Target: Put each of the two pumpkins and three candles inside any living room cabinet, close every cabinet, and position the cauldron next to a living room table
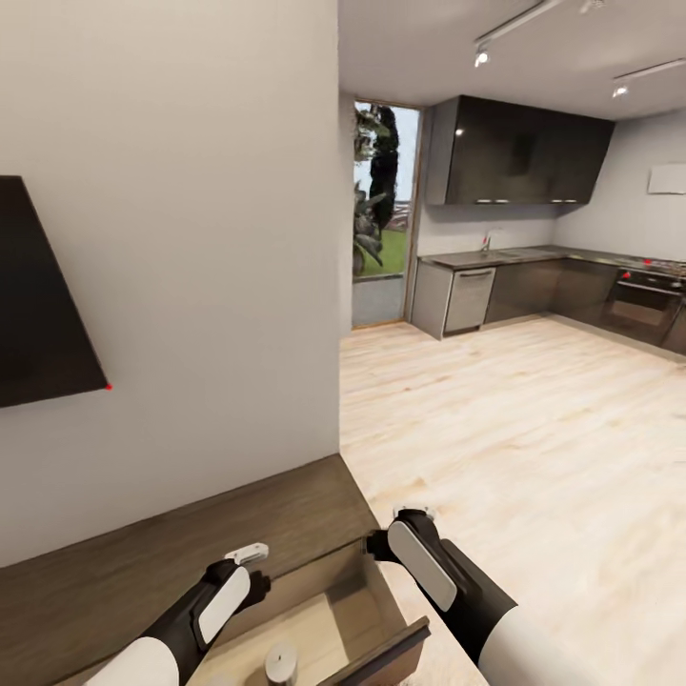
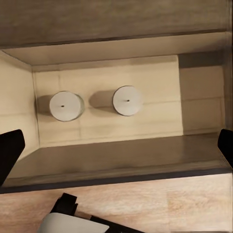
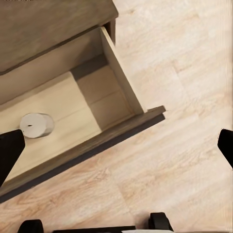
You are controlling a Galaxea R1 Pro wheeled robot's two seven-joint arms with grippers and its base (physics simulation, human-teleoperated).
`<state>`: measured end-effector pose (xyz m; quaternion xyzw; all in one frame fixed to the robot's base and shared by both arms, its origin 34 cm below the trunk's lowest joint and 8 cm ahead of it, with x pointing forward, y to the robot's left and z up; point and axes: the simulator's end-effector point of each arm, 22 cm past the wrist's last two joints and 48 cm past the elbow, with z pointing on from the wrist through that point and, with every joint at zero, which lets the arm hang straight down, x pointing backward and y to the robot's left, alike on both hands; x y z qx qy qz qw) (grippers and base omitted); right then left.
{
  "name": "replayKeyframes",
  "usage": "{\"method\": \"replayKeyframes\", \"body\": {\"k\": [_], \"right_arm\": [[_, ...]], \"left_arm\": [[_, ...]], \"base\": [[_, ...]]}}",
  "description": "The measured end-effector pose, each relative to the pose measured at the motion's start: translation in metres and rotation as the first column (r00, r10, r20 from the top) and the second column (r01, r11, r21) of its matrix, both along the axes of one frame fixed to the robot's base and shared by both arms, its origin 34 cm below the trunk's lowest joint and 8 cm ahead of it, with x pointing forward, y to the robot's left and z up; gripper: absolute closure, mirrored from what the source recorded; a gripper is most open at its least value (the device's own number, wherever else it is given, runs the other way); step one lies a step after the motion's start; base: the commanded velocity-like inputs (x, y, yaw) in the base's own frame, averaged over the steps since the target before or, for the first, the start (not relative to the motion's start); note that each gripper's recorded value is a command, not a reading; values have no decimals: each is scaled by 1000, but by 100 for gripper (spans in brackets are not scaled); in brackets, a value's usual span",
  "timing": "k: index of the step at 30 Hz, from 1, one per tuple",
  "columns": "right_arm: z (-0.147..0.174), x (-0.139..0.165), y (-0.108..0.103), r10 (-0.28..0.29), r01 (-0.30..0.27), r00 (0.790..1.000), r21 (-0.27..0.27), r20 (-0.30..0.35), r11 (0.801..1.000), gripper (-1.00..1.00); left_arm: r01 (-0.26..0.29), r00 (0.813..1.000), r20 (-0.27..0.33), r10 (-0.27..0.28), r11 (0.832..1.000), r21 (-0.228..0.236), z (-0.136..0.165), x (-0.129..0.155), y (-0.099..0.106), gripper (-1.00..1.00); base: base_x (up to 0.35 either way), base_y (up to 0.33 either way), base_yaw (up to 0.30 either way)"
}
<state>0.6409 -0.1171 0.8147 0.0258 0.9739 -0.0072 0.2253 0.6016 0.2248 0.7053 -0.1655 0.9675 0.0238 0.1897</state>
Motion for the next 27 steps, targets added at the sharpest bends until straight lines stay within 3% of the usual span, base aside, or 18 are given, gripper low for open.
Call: {"method": "replayKeyframes", "body": {"k": [27], "right_arm": [[0,0,0,0,0,1000,-1,0,1000,-100]], "left_arm": [[1,1000,0,-1,1000,-3,0,0,-2,-100]], "base": [[0,0,-278]]}}
